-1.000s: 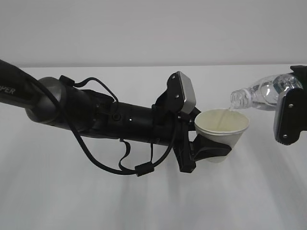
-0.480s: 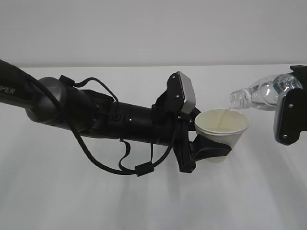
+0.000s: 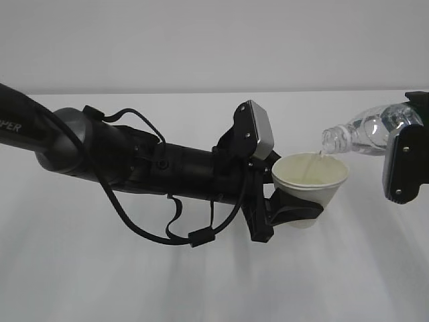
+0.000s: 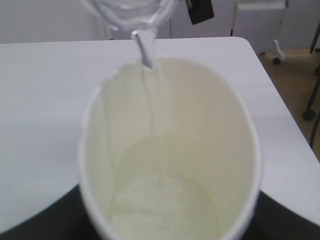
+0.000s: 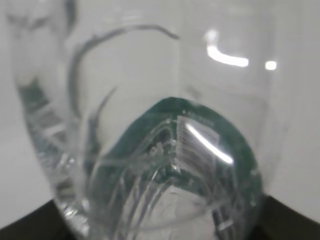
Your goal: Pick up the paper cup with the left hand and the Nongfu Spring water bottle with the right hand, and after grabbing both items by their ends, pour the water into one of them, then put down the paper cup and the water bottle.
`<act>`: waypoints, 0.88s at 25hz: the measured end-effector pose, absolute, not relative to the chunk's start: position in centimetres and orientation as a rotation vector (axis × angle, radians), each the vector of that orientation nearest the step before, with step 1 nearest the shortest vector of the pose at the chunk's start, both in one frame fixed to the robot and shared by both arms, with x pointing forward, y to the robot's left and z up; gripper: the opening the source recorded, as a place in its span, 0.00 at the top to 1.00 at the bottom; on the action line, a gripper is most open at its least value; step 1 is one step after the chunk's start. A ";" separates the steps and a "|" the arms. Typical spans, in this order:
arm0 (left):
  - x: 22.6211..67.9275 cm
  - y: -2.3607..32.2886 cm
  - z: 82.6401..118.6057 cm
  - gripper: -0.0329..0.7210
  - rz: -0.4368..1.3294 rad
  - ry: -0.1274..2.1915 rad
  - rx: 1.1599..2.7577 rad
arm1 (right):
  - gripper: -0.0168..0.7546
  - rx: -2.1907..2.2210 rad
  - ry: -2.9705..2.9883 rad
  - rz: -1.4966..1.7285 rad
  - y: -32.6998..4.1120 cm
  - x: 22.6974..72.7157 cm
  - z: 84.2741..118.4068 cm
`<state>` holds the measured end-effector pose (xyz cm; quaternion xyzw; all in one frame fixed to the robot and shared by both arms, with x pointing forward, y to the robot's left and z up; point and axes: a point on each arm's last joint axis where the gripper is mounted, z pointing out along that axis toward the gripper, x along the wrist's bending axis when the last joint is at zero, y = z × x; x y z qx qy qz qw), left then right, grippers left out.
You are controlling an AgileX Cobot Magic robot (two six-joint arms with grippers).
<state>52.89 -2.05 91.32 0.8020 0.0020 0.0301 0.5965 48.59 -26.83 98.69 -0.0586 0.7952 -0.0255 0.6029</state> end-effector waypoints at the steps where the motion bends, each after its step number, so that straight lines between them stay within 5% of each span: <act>1: 52.9 -2.0 91.3 0.41 0.070 0.005 1.862 | 0.42 -0.136 1.841 -0.059 -26.8 48.6 98.7; 22: 52.9 -2.1 91.2 0.41 0.067 0.006 1.865 | 0.42 -0.143 1.841 -0.063 -26.8 48.6 98.7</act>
